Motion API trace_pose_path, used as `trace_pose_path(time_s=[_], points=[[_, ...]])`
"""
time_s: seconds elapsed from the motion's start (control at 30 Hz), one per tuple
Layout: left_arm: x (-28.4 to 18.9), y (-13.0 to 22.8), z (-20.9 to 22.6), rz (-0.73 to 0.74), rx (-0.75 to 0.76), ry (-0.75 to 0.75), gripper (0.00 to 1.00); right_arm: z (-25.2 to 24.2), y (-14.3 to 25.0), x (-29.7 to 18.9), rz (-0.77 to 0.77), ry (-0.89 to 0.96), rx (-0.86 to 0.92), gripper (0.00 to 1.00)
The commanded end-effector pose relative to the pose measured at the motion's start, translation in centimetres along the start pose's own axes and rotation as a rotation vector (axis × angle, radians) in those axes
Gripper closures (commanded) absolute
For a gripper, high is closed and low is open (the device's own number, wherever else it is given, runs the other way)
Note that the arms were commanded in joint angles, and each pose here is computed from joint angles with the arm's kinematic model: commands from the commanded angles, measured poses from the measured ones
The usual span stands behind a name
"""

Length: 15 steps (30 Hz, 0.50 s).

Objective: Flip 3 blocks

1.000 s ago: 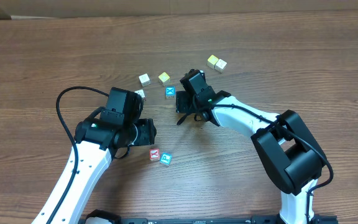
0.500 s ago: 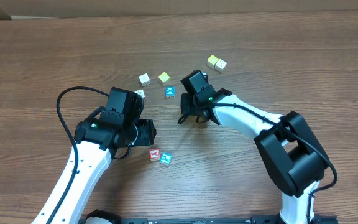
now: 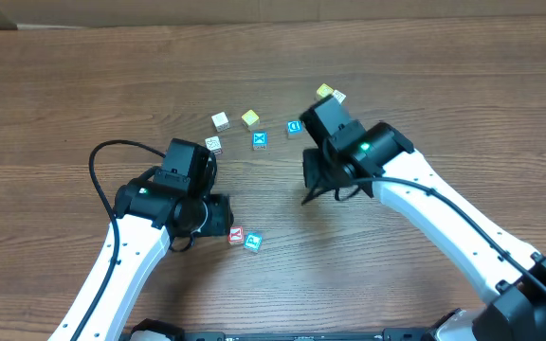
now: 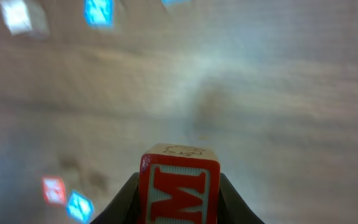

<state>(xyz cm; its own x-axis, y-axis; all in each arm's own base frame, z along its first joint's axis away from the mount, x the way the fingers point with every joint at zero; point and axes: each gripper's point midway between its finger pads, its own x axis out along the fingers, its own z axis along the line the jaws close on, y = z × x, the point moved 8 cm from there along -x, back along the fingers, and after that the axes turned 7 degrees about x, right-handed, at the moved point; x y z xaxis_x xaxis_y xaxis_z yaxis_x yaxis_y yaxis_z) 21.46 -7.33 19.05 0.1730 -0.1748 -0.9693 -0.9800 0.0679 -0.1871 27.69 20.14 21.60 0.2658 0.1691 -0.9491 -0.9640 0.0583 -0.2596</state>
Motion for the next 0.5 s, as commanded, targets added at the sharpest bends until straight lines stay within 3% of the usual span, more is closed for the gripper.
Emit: trace_pose_path(time_s=[0.0, 0.27, 0.47], points=[[-0.4, 0.4, 0.0, 0.007, 0.019, 0.011, 0.44, -0.1, 2.9, 0.4, 0.061, 0.018, -0.010, 0.96], [2.2, 2.2, -0.1, 0.080, -0.031, 0.094, 0.46, -0.1, 10.0, 2.1, 0.157, -0.119, 0.029, 0.95], [3.0, 2.0, 0.0, 0.053, -0.066, 0.112, 0.45, 1.1, 13.4, 4.7, 0.228, -0.215, 0.058, 0.93]])
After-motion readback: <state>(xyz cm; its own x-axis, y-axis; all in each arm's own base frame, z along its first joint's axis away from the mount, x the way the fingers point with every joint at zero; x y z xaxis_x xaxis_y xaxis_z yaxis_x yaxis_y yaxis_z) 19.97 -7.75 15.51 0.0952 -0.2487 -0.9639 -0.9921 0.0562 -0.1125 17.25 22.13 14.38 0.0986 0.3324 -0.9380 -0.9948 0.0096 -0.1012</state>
